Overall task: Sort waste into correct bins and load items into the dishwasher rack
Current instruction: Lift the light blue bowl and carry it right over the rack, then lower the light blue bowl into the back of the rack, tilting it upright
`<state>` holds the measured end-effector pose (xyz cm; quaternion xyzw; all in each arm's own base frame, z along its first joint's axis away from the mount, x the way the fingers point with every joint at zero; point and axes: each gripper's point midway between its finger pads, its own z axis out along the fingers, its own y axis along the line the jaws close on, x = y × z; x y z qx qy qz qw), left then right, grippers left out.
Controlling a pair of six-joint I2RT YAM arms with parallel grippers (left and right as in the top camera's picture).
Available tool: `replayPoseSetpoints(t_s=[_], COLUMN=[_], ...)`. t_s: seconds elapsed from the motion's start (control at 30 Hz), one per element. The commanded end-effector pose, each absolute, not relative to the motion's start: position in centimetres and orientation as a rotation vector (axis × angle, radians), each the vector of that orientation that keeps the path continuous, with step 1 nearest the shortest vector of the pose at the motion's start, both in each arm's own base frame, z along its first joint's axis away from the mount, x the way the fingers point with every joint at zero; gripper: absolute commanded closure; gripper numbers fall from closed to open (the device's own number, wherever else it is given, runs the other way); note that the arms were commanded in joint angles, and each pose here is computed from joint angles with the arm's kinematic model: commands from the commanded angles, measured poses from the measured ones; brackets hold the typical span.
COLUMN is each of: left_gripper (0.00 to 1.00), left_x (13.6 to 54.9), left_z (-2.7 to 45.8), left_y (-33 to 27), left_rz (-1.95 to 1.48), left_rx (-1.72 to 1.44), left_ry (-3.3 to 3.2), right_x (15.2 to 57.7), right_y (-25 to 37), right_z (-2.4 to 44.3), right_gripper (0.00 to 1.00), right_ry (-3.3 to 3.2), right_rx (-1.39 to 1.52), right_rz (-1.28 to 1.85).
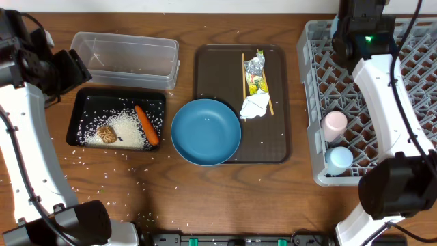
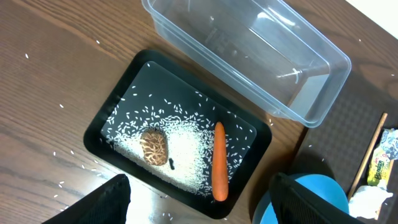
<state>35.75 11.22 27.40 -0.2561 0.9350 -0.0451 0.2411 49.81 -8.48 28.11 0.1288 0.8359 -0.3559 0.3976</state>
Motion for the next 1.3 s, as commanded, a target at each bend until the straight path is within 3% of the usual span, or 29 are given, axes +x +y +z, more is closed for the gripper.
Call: replayPoseSetpoints(t_s=[0.0,0.17,0.67,1.27], left_gripper=[0.27,0.28,0.28,0.28], left_x=[35.8,35.8,35.9,35.9], left_z=[26.7,26.8,26.8,26.8], left_y=[11.2,11.2,11.3,11.3], left_rz=[-0.139,-0.143,-0.148,-0.149], left_rx=[-0.726,-0.742,-0.767,-0.768], left_ry=[2.574,2.565,2.555,2.555], right_x=[48.8,49.1,52.1,53.1], right_y=[-13.1,-15.0,-16.1,-12.7], right_z=[28.0,26.6,20.7,19.6], right_gripper=[0.99,0.99,0.99,0.99], right_ry=[2.129,2.189,2.387,2.377], right_rx=[0.322,0.283,-0.373,-0.509], right_rz=[-1.173,-1.160,-1.371,-1.363])
